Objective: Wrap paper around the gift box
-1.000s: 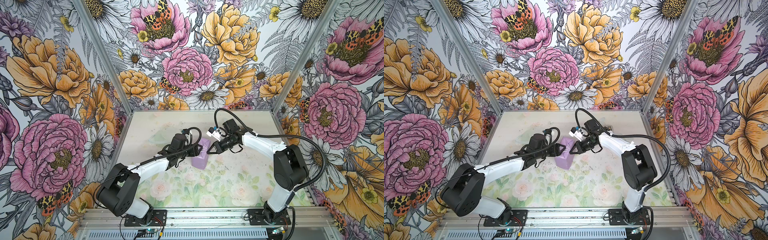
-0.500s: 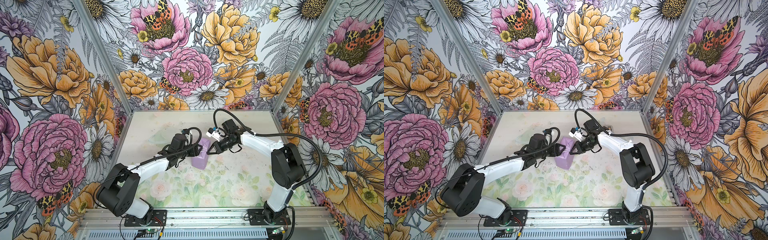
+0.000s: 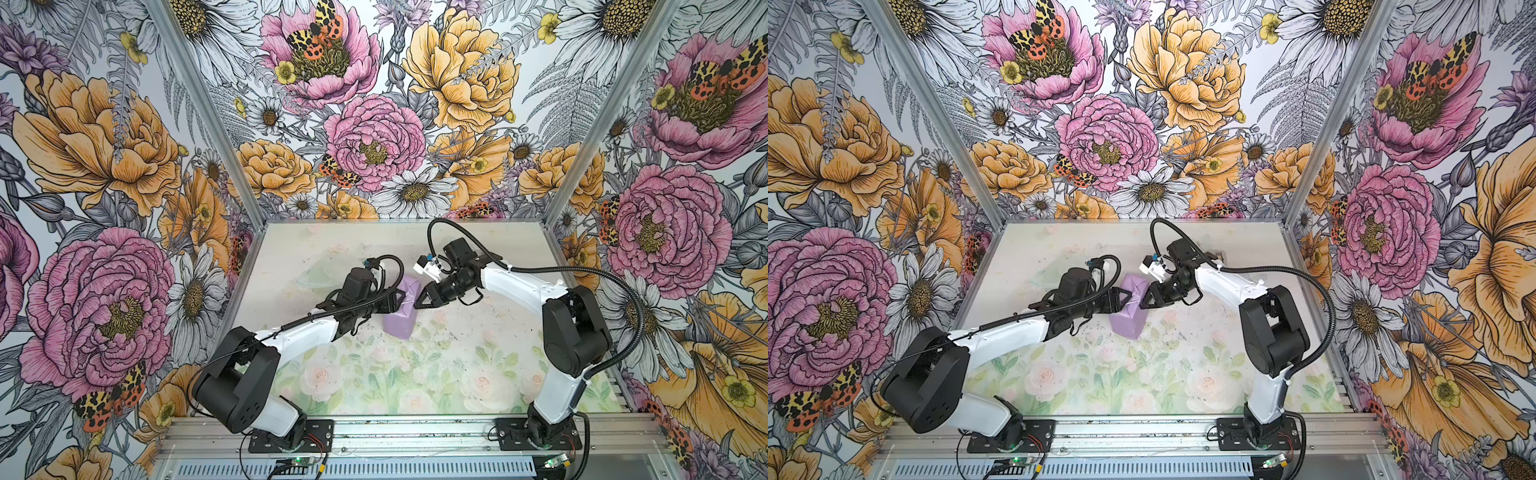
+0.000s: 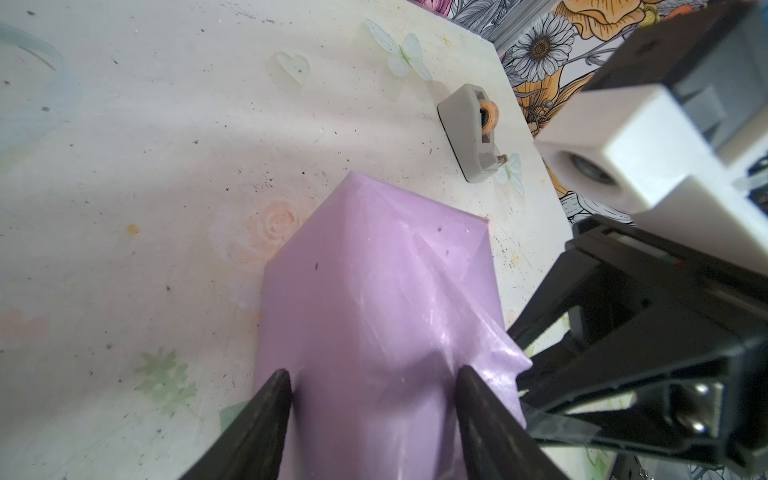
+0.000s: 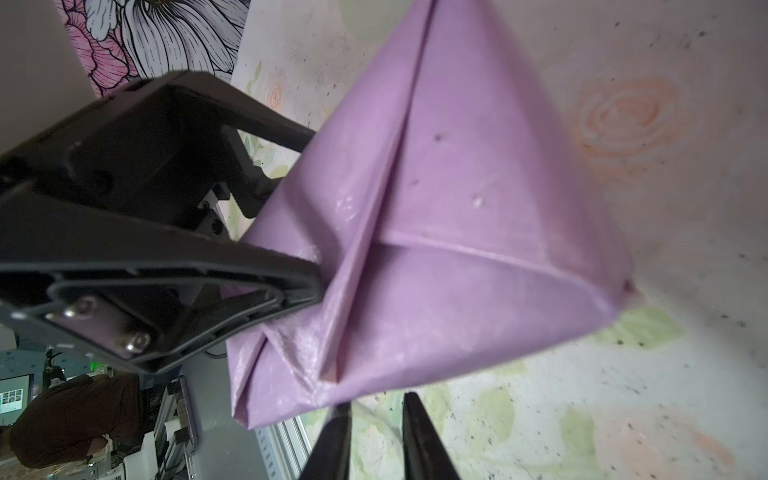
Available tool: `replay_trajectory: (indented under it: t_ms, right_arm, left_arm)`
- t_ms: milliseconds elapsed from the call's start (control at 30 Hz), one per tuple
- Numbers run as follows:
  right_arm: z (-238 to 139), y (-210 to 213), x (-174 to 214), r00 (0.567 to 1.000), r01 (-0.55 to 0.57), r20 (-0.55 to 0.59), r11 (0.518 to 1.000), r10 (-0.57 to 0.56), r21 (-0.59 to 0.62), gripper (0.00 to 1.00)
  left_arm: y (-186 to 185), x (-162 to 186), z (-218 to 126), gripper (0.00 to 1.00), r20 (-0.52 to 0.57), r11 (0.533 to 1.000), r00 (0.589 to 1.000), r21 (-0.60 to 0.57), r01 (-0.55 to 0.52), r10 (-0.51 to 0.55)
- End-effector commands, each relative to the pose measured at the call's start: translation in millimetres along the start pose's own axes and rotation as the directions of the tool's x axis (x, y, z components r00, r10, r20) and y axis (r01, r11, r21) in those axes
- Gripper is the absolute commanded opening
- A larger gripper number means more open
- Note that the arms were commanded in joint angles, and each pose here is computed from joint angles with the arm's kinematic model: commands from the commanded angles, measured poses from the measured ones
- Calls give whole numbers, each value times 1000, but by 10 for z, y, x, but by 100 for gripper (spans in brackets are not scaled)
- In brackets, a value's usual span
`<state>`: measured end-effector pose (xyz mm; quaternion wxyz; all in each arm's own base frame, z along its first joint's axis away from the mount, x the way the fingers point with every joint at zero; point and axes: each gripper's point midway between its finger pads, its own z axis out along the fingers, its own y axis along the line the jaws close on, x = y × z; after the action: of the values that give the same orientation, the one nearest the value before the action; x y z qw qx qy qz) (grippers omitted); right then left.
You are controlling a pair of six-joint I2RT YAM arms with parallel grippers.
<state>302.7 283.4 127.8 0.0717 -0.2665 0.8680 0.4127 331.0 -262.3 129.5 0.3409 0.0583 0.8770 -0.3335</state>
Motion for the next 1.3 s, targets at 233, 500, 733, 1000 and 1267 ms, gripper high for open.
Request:
replay_trajectory:
  t_ms: [233, 500, 733, 1000, 1267]
  right_arm:
    - [-93, 12, -188, 997, 36, 59, 996, -41, 83, 31]
    - [-63, 10, -209, 996, 22, 79, 997, -27, 68, 29]
    - [-3, -11, -157, 997, 11, 72, 998, -15, 58, 29]
    - [48, -68, -141, 996, -11, 89, 998, 6, 56, 27]
    - [65, -112, -166, 992, -22, 125, 998, 14, 61, 29]
  left_arm:
    - [129, 330, 34, 64, -111, 998, 994, -55, -23, 17]
    - [117, 326, 34, 63, -108, 998, 994, -53, -26, 20]
    - [112, 324, 31, 63, -107, 998, 994, -51, -28, 23]
    - [110, 316, 33, 63, -107, 998, 994, -50, -28, 22]
    - [108, 319, 33, 63, -109, 998, 994, -51, -30, 24]
